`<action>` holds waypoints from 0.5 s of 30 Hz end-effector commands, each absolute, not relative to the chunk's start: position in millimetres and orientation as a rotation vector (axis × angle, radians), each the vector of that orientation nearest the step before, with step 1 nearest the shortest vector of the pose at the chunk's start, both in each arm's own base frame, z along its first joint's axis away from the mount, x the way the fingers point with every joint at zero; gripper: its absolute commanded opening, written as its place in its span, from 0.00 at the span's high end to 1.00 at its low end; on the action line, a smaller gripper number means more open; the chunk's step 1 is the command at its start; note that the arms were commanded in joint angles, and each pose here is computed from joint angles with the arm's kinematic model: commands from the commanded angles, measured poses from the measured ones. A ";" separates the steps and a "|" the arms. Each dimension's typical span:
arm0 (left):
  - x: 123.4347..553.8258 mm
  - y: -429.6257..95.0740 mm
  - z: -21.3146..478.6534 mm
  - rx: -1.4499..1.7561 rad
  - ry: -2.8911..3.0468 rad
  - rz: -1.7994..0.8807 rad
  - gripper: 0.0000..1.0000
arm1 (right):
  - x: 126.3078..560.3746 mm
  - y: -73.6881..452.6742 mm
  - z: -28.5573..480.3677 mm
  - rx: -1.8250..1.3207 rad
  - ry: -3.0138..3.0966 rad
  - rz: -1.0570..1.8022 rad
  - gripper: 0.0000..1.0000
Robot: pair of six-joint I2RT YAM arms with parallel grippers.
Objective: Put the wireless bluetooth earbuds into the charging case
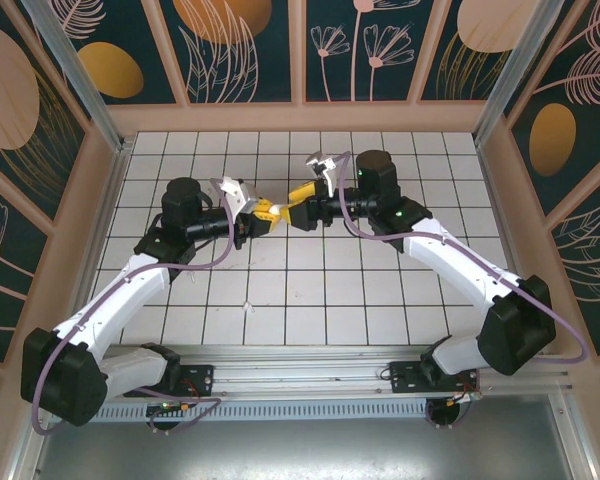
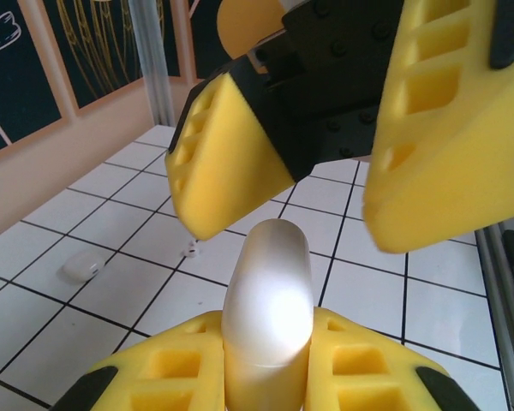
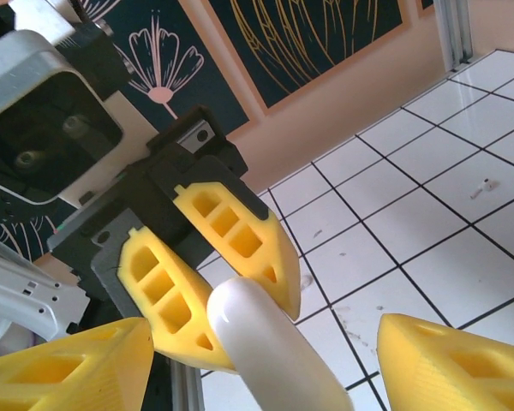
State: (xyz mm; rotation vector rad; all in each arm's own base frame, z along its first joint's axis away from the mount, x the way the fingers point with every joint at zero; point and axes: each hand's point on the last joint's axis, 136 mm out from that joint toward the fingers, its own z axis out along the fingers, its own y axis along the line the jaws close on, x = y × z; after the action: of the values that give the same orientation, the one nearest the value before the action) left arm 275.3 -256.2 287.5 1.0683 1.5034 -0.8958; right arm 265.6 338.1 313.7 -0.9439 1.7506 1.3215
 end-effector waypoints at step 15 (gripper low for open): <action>255.3 -259.5 302.4 1.129 1.405 -0.948 1.00 | 247.1 340.4 309.8 -1.053 1.702 1.365 0.31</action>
State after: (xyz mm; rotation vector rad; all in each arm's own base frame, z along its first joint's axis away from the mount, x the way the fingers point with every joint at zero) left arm 268.7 -256.7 290.6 1.0887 1.4781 -0.9115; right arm 261.3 338.5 312.7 -0.9865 1.7285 1.3225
